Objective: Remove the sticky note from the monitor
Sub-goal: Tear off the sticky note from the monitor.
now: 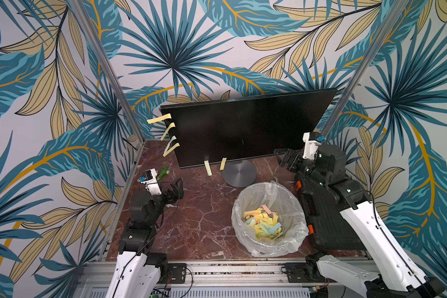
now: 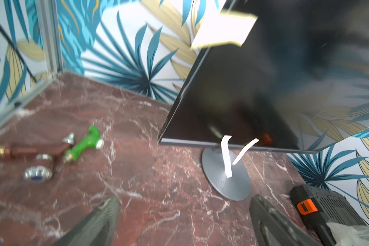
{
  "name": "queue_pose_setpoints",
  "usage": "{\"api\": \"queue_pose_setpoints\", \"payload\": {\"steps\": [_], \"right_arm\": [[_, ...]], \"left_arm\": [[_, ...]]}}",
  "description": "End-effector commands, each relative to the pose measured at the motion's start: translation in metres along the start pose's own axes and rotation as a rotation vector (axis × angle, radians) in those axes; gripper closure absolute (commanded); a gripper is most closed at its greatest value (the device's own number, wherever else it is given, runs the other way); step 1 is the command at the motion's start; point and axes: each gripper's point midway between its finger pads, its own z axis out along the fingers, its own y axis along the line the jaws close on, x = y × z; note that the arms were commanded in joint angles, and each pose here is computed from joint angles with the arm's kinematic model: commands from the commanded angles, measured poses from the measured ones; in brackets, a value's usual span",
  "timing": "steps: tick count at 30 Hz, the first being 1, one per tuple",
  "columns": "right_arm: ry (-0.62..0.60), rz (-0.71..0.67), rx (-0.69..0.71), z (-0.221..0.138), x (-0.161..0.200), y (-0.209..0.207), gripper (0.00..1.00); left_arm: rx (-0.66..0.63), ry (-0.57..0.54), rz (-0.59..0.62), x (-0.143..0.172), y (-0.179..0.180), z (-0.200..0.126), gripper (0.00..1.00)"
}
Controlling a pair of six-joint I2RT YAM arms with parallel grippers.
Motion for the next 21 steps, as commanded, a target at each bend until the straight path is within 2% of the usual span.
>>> {"api": "queue_pose_setpoints", "payload": {"steps": [1, 6, 10, 17, 21], "right_arm": [[0.096, -0.038, -0.116, 0.004, 0.025, 0.044, 0.11], [0.178, -0.101, -0.215, 0.013, 0.058, 0.094, 0.11], [0.238, -0.149, -0.265, 0.02, 0.086, 0.122, 0.11], [0.309, -0.194, -0.309, 0.025, 0.121, 0.148, 0.11], [0.323, -0.2, -0.313, 0.028, 0.128, 0.152, 0.11]], "left_arm": [[0.01, -0.127, 0.118, -0.042, -0.013, 0.0, 0.0], [-0.006, -0.192, 0.241, -0.068, -0.018, 0.008, 0.0], [0.005, -0.214, 0.309, -0.075, -0.019, 0.019, 0.0], [0.033, -0.306, 0.308, -0.093, -0.011, 0.018, 0.0], [0.064, -0.304, 0.313, -0.095, -0.014, 0.017, 0.01]]}}
